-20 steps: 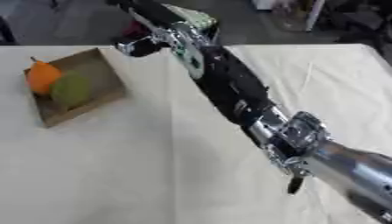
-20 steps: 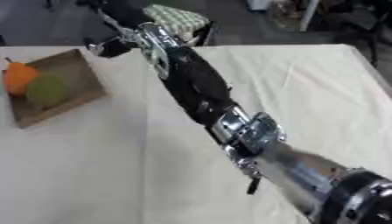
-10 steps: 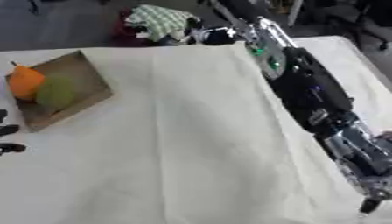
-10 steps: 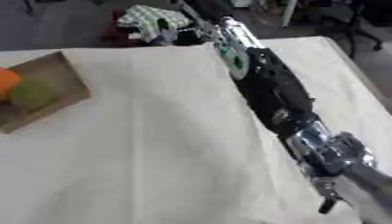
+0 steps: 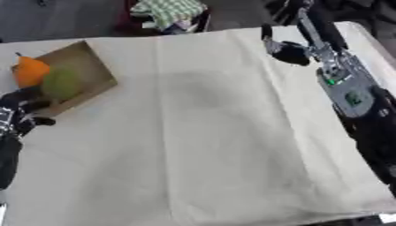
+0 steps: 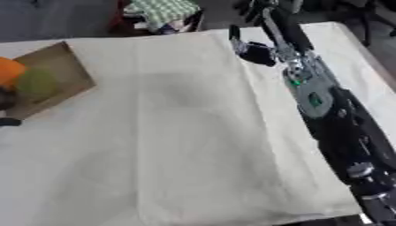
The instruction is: Pick up objects on the table and place them in the box.
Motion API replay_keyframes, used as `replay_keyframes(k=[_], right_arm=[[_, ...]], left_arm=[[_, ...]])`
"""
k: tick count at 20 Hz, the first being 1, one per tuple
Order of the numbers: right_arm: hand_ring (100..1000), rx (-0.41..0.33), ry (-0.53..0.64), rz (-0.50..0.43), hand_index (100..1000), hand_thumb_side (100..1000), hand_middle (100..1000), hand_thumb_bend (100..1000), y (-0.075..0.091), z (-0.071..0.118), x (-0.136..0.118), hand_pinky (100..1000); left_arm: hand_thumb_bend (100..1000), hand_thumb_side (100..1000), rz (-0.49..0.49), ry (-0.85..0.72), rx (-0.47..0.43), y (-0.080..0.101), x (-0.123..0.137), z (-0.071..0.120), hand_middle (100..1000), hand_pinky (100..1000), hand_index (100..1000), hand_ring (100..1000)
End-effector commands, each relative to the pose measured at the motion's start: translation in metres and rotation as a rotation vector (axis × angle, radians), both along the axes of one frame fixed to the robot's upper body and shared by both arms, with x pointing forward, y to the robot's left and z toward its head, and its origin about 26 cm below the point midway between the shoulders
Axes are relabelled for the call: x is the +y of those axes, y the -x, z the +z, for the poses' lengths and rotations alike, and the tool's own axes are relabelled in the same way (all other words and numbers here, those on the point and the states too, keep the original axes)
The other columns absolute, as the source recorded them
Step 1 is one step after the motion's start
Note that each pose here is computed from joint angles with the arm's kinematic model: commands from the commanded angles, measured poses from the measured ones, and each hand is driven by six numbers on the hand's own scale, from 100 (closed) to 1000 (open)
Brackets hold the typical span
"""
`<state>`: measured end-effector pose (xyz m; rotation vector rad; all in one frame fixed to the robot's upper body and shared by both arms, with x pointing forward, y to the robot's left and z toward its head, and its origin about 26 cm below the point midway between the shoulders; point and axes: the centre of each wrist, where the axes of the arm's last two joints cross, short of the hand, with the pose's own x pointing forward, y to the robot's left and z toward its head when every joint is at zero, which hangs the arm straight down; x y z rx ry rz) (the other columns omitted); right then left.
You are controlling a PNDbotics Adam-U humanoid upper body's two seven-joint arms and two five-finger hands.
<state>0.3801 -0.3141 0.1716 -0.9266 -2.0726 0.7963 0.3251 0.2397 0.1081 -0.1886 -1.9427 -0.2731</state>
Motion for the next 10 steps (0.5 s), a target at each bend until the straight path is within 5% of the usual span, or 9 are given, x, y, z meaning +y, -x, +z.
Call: replay_keyframes(k=[1, 10], right_arm=[[610, -0.026, -0.088, 0.005, 760, 253, 623, 100, 0.016, 0.009, 0.003, 559], [608, 0.045, -0.283, 0.059, 762, 273, 620, 100, 0.066, -0.017, 0.010, 568]], left_arm=[[100, 709, 0.022, -0.020, -0.016, 0.000, 0.008, 0.005, 799, 609, 729, 758], [100, 715, 0.020, -0.011, 0.006, 0.003, 0.007, -0.002, 800, 609, 730, 759]])
